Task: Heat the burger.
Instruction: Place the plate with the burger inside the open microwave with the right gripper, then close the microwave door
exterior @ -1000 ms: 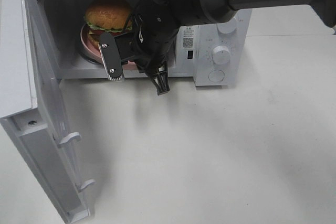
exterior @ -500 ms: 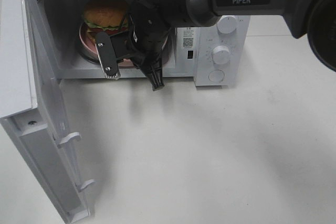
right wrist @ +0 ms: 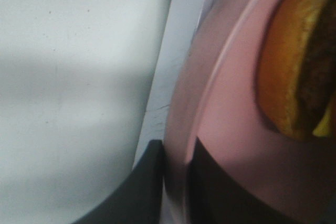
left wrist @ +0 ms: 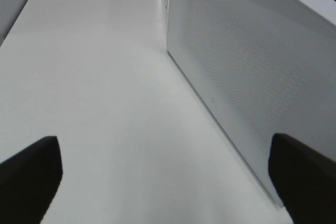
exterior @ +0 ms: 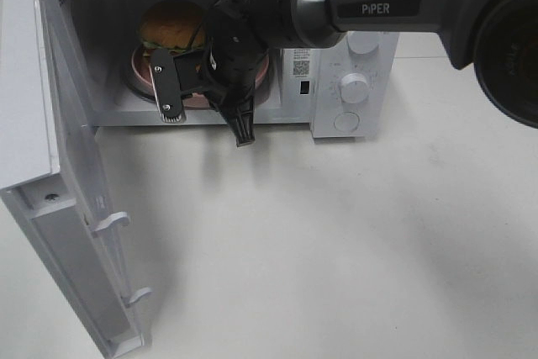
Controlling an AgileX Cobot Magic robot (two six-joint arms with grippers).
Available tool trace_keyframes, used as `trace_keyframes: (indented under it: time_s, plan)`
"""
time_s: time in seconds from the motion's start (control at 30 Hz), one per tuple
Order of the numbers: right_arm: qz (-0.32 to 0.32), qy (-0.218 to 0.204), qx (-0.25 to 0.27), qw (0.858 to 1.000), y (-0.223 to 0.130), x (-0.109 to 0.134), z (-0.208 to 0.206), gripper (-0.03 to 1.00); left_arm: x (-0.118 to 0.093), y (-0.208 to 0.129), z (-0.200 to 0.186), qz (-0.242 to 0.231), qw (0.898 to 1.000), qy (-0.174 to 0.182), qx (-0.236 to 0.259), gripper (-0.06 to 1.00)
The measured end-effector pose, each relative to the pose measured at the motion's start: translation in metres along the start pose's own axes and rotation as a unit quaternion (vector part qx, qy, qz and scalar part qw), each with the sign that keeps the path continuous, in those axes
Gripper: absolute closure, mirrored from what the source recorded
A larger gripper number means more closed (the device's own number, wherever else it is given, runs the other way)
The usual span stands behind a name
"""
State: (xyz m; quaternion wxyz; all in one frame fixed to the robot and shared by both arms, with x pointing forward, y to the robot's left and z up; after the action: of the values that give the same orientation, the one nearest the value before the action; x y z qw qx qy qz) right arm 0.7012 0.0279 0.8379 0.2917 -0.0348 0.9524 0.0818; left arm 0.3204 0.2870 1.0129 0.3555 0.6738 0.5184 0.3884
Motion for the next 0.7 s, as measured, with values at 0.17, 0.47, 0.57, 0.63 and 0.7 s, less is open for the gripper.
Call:
trace_keyframes:
  time_s: [0.17,0.47,0.57,0.63,0.7]
  plan:
    - [0.010,-0.019,-0.017,1.000,0.007,-0.009,-0.002,0.64,0.000,0.000,0.000,0.000,1.000,0.000,0.000,-0.04]
    - [0.031,-0.015,-0.016,0.999,0.005,-0.005,0.000,0.36,0.000,0.000,0.000,0.000,1.000,0.000,0.000,-0.04]
    - [0.032,-0.008,-0.017,0.999,0.003,0.003,0.001,0.32,0.000,0.000,0.000,0.000,1.000,0.000,0.000,-0.04]
    - [0.032,-0.010,-0.024,0.999,0.004,0.004,-0.002,0.30,0.000,0.000,0.000,0.000,1.000,0.000,0.000,-0.04]
    - [0.033,-0.016,-0.037,0.999,0.006,0.004,-0.008,0.28,0.000,0.000,0.000,0.000,1.000,0.000,0.000,-0.04]
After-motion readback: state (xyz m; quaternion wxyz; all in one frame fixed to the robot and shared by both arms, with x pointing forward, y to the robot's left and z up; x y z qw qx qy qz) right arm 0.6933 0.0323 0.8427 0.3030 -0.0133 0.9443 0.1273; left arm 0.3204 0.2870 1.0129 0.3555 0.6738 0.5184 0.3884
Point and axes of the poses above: a point on each arm's last joint axis where the gripper is mounted, z pointing out along that axis toward the gripper, x along the wrist's bending axis when the last joint is at zero, y = z × x, the point moved 10 cm from there along z, pointing out along that axis toward the gripper, and after that the axes turned 13 degrees about z, right-handed, at the moved point
